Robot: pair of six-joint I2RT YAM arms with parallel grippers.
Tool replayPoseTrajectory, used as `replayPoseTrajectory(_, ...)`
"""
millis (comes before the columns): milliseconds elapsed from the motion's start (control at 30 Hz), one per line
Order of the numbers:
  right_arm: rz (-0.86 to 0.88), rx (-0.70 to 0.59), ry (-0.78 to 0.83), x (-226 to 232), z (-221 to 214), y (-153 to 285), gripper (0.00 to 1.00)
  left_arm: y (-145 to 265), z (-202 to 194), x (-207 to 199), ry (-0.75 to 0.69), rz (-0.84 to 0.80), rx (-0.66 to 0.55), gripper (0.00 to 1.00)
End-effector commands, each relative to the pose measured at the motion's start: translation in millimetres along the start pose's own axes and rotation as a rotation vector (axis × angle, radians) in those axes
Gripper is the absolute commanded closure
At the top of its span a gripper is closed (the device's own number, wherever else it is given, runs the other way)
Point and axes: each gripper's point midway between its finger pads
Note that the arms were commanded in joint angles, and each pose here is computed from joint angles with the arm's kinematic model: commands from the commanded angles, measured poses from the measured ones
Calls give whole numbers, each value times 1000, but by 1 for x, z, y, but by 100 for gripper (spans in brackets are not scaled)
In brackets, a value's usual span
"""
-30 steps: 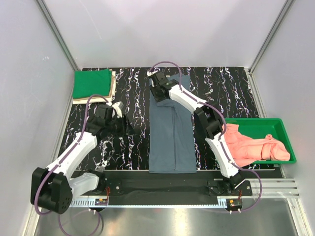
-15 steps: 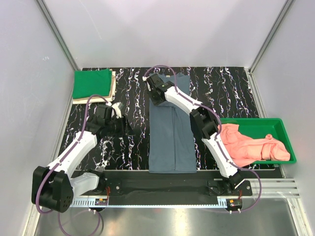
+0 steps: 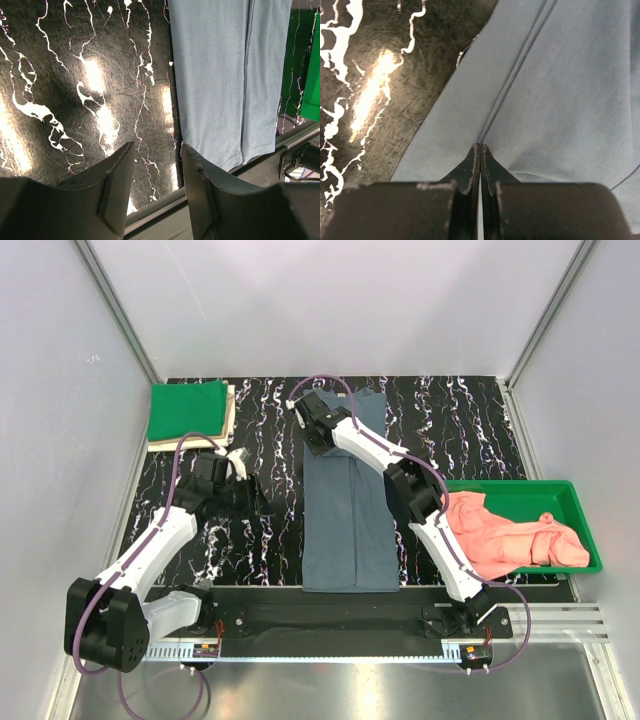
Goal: Fold and stack the t-shirts
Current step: Fold the tshirt
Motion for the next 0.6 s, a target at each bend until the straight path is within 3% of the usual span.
replayPoseTrajectory(0, 11, -109, 39, 11, 38, 42, 100, 3, 10, -7, -21, -36, -35, 53)
replayPoseTrajectory(400, 7, -145, 30, 21, 41, 52, 100, 2, 10, -8, -20, -40, -33, 53)
replayPoseTrajectory(567, -96, -126, 66, 3, 33, 38, 78, 2, 9, -8, -21, -44, -30, 52)
Point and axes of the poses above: each gripper's point midway between its finger pads, its own y axis back along the fingers, its own x axis along the line the jaws close on, z = x × y, and after that the axes turned 9 degrees about -y, right-handed
